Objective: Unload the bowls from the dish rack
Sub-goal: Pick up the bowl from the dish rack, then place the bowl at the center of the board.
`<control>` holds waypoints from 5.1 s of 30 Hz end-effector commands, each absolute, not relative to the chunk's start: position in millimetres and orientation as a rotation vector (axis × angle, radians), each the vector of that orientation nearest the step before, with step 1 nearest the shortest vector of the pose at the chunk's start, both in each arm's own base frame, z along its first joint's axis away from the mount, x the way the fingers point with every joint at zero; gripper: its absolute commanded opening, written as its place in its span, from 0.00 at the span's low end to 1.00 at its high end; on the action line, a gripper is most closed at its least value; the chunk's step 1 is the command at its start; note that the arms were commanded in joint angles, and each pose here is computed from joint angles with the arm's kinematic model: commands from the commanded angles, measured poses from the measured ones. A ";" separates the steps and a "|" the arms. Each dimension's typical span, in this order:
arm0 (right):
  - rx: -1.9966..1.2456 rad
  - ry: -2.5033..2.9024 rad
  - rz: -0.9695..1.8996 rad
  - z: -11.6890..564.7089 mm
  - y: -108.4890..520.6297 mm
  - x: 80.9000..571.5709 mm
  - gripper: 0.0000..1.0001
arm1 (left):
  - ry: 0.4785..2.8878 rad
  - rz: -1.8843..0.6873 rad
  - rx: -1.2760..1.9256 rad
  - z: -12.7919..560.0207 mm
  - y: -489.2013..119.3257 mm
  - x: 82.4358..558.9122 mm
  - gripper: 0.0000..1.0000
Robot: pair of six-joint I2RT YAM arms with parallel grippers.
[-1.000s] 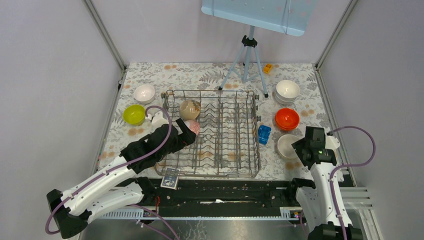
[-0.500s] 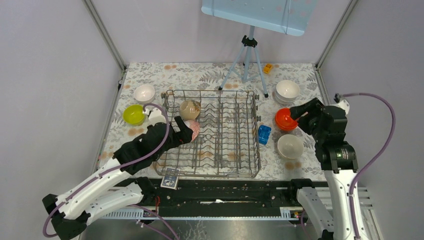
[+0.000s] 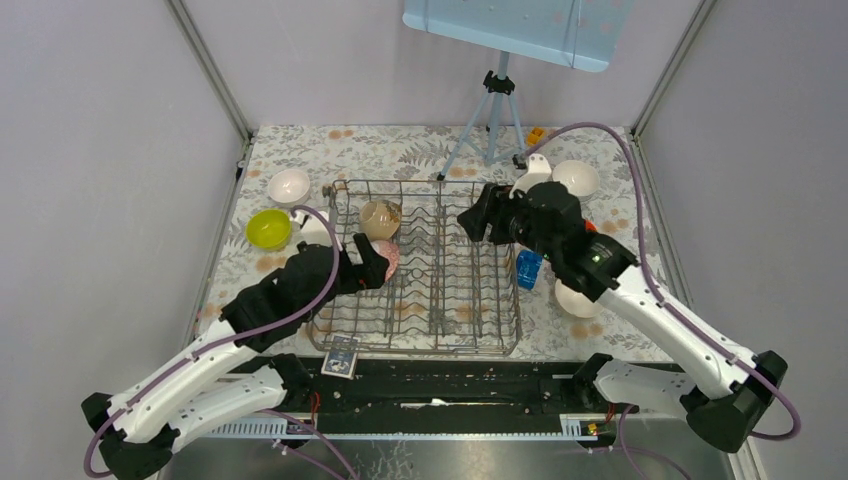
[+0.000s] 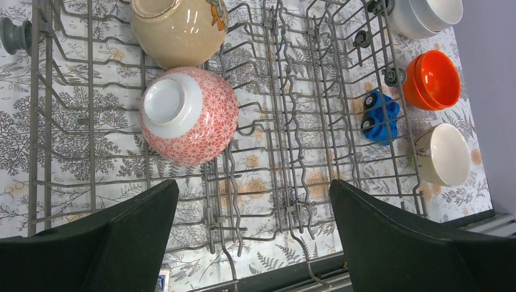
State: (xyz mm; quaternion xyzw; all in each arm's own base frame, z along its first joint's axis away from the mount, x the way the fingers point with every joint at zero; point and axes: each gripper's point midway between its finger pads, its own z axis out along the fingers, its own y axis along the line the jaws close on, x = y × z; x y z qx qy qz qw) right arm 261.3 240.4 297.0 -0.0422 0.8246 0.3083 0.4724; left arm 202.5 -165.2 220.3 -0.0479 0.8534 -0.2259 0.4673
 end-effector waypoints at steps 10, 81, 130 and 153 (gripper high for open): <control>-0.146 1.995 1.008 218.2 310.5 280.2 0.71 | 2.095 -0.444 -0.185 197.4 -159.1 222.6 0.99; 0.177 2.211 1.780 132.7 452.0 285.2 0.44 | 2.237 -0.385 -0.721 73.2 -89.3 270.1 0.63; -0.196 1.948 2.032 236.5 456.3 244.2 0.00 | 1.949 -0.275 -0.838 214.0 -41.0 256.0 0.99; -0.923 1.885 0.772 296.4 290.0 195.1 0.00 | 1.811 -0.889 0.011 361.3 -165.3 270.1 0.99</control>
